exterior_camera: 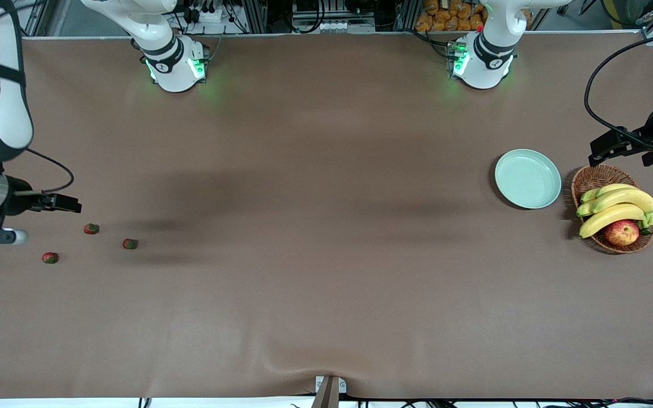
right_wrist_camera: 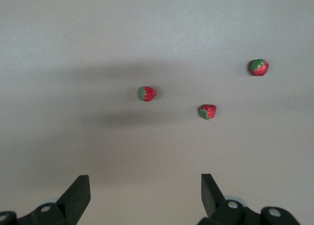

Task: Collect all strawberries into plate
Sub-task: 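Reach the right gripper down and grasp the first strawberry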

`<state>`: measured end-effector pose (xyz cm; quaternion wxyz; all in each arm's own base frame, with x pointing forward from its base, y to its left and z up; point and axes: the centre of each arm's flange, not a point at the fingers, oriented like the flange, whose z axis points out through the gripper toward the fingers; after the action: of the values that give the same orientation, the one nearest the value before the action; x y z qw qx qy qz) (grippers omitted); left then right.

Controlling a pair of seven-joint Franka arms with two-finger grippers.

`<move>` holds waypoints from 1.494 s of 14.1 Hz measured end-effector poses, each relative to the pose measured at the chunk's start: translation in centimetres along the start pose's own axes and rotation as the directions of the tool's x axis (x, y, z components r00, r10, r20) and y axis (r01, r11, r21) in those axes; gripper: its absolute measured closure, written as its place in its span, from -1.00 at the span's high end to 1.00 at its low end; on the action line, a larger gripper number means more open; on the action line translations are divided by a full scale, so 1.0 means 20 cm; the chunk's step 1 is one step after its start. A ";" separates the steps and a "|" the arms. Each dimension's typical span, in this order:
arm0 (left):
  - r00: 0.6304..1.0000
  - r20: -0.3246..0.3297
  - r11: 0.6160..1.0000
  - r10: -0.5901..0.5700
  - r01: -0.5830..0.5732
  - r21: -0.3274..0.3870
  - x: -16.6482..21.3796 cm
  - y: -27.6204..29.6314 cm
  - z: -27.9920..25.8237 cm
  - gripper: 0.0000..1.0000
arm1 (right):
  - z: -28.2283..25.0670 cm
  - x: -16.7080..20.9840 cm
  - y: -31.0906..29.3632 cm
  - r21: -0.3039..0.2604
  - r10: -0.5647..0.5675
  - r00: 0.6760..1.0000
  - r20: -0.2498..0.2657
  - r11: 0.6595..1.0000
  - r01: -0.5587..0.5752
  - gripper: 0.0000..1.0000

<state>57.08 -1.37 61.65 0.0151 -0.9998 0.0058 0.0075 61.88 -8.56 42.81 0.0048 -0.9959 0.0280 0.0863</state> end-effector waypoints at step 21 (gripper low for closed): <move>1.000 0.008 1.000 0.004 -0.004 0.000 0.01 -0.01 0.02 1.00 | 1.11 0.32 -0.03 -0.005 -0.006 0.999 0.032 1.000 0.007 1.00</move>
<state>57.22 -1.18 61.25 0.0149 -0.9998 0.0078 0.0114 64.33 -7.99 19.82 0.0029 -0.9944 0.0244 0.1024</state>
